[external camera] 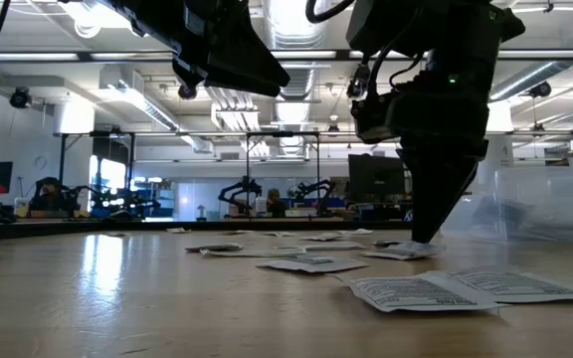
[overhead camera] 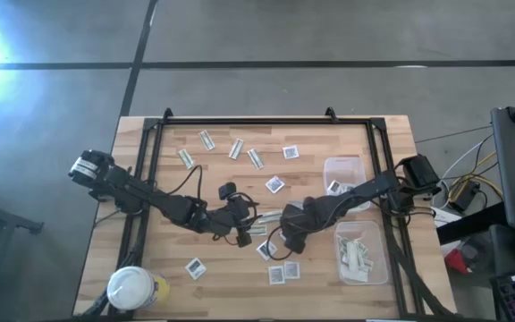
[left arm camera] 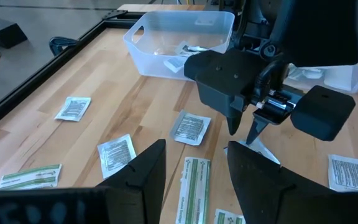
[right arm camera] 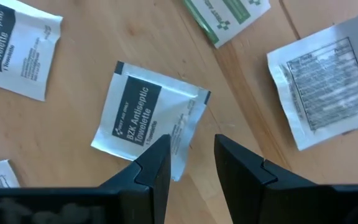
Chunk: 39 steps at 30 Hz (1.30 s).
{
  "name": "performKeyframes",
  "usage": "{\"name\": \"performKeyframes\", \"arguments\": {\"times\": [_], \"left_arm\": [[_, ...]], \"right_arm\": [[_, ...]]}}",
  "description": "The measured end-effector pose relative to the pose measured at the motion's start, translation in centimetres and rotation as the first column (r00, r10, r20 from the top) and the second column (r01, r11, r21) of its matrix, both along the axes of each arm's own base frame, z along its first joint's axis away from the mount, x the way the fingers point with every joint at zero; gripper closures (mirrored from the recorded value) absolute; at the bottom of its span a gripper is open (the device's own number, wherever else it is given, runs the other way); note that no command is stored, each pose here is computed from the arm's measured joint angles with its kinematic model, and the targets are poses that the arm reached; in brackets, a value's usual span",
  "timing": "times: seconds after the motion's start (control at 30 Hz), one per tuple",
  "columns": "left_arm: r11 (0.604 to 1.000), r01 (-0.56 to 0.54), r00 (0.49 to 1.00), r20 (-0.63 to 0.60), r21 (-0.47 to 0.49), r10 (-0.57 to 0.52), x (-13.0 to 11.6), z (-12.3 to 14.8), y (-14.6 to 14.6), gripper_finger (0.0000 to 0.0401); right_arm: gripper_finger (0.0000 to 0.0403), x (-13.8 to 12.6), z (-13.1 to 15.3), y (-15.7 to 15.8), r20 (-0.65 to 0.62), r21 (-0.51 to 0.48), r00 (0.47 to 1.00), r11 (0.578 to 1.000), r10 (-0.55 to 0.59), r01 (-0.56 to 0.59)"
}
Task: Pick & Place First Aid Supplies
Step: Put the towelette pack into the top bin
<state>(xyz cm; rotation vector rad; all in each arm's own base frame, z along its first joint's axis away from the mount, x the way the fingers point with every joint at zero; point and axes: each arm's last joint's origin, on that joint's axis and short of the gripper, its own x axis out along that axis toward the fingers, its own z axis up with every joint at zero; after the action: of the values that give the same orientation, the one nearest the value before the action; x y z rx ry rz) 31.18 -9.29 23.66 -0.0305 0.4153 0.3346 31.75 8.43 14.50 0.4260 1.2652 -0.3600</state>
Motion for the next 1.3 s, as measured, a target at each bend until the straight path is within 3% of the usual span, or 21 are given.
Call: {"name": "performKeyframes", "arguments": {"times": [0.4,0.77,0.9,1.3], "left_arm": [[1.000,-0.004,1.000,0.000,-0.008,0.004,0.0,0.0,0.0,0.0236],[1.000,-0.005,1.000,0.000,-0.010,0.005,0.0,0.0,0.0,0.0236],[1.000,-0.005,1.000,0.000,-0.010,0.005,0.0,0.0,0.0,0.0236],[1.000,-0.006,1.000,-0.003,-0.010,0.006,0.0,-0.1,0.0,0.0236]], "right_arm": [[0.0293,0.5,-1.9,0.2,-0.031,0.005,1.000,1.000,0.008,-0.008],[0.0383,0.4,-1.3,0.1,-0.016,-0.001,0.999,0.999,0.051,-0.051],[0.0393,0.4,-1.1,0.1,-0.014,-0.002,0.998,0.998,0.066,-0.066],[0.0395,-1.7,2.8,1.1,0.012,-0.005,0.989,0.989,0.147,-0.147]]}}
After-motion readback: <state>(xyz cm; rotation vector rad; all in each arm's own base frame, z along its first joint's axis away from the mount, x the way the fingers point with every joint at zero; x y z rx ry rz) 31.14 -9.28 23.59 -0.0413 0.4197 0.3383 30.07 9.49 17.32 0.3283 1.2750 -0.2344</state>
